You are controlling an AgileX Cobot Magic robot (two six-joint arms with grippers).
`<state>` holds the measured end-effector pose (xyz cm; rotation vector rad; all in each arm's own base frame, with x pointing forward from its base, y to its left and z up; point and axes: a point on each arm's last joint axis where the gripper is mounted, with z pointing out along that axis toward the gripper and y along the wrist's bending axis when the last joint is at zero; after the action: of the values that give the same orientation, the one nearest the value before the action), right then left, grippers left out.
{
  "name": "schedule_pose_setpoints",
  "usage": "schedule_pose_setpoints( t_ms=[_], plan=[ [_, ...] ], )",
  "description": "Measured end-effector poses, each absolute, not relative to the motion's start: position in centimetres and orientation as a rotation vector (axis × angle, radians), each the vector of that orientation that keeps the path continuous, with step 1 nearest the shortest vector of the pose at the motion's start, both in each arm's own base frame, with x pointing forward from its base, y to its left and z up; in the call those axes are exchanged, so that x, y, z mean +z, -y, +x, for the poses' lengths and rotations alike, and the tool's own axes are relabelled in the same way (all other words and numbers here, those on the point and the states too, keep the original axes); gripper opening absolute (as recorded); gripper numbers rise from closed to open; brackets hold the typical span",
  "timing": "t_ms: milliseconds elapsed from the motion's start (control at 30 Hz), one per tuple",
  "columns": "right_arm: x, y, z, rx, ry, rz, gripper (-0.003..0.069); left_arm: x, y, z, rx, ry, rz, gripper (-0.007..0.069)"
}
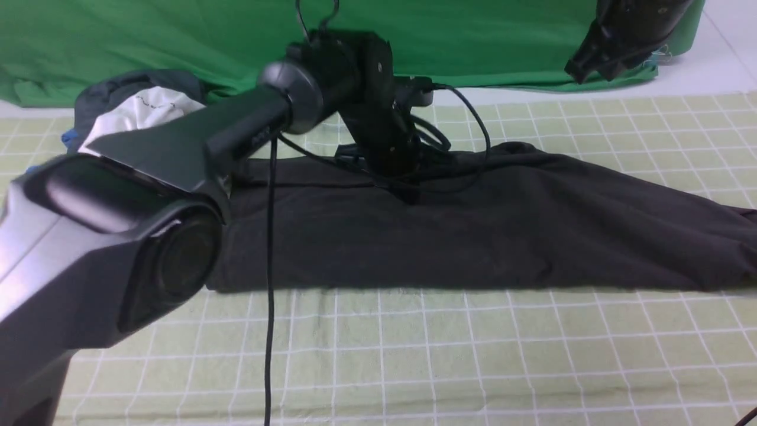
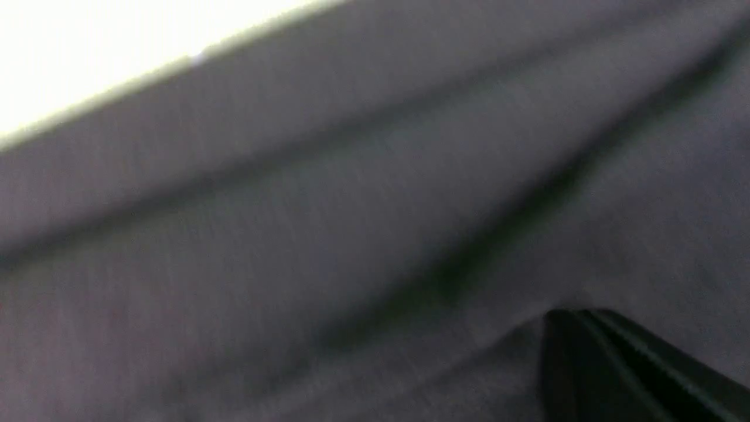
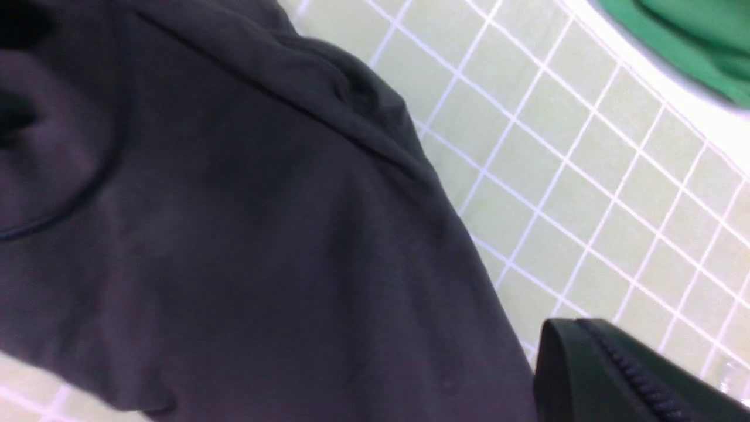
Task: Fold a long-sleeved shirt over a green coffee tablecloth.
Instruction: 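Fold the black garment in half by bringing its near edge over to the far edge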
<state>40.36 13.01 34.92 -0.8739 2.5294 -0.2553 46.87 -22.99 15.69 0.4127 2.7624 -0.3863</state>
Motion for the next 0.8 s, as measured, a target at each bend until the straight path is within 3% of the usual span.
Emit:
schedule_pose_setpoints(
  t_ms=[233, 333, 600, 733, 800],
  plan=[
    [38.9, -12.8, 37.6, -0.131, -2.457, -0.831, 0.0003, 15.7, 21.1, 49.4, -0.343, -2.604, 0.337, 0.0011],
    [40.0, -11.8, 35.3, -0.127, -2.452, -0.825, 0.0003, 18.0, 18.8, 51.1, -0.331, -2.556, 0.273, 0.0011],
    [36.5, -8.6, 32.0, -0.144, -2.627, -0.805, 0.0001, 24.1, 14.9, 51.3, -0.336, -2.631, 0.261, 0.0011],
    [35.3, -6.9, 31.6, -0.133, -2.685, -0.724, 0.0001, 25.7, 16.7, 50.1, -0.499, -2.613, 0.393, 0.0011],
    [35.2, -6.6, 31.6, -0.117, -2.691, -0.699, 0.0001, 25.3, 18.2, 49.5, -0.493, -2.624, 0.447, 0.0011]
  ],
)
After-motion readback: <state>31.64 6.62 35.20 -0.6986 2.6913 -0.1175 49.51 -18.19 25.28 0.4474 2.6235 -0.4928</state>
